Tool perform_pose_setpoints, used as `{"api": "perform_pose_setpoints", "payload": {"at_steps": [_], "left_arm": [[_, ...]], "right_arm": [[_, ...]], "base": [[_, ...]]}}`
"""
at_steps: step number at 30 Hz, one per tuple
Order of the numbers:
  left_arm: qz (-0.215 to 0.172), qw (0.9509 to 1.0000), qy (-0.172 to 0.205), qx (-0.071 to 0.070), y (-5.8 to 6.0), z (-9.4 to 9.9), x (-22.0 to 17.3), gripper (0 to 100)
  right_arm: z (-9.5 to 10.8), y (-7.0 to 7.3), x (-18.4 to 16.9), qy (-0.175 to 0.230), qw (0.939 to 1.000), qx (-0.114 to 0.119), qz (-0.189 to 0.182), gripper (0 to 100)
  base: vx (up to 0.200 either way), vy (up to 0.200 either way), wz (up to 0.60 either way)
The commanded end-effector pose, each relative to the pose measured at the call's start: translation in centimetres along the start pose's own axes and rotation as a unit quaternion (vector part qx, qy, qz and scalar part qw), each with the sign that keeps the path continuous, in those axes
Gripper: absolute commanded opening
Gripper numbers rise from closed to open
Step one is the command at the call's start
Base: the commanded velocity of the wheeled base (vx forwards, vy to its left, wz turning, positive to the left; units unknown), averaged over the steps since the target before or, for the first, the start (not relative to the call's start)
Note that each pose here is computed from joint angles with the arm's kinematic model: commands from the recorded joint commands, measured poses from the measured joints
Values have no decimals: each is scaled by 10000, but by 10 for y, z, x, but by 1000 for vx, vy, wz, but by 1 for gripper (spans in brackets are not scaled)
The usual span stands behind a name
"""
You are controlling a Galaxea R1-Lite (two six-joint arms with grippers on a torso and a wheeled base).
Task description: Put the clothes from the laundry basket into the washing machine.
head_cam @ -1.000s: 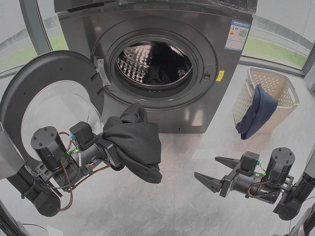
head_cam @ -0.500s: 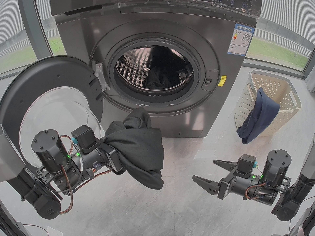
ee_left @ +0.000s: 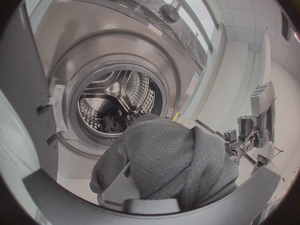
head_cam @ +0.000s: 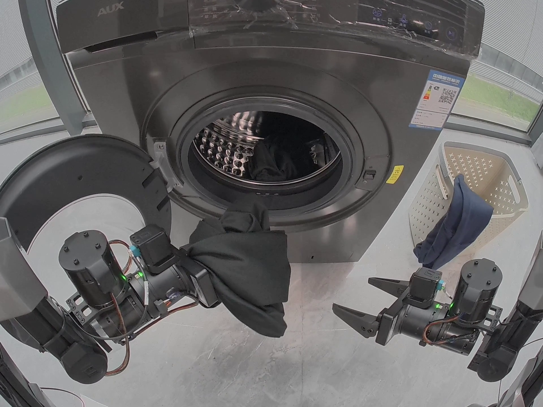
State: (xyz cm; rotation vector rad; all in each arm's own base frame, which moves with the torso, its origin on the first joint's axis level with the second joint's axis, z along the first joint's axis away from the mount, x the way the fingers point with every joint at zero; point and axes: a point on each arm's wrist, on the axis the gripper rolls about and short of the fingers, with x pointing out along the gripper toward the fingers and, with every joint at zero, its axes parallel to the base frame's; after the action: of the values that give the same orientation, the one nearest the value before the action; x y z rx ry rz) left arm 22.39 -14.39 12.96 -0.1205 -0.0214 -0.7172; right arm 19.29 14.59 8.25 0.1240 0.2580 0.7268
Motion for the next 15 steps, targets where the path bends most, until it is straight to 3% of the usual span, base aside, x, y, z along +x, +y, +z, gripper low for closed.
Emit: {"api": "perform_pose_setpoints", "payload": {"at_steps": [1,6,14,15], "left_arm": [[-28,10000,28,-9,-1,-2,1,0],[-186,9998,67,-22,-10,-4,3,0],[-294,9996,-6,-42,-15,-4,13,0],[-277,9996,9,-97,-14,-8,23,0]], "right_arm": [[0,0,0,0,10000,-2,11,100],[0,2,0,8,10000,-9,48,100],[0,7,-1,-2,9999,-33,150,100],[0,10,0,-5,9998,-45,212,100]], "base": [[200,0,0],[200,0,0],[0,0,0],[0,0,0]]}}
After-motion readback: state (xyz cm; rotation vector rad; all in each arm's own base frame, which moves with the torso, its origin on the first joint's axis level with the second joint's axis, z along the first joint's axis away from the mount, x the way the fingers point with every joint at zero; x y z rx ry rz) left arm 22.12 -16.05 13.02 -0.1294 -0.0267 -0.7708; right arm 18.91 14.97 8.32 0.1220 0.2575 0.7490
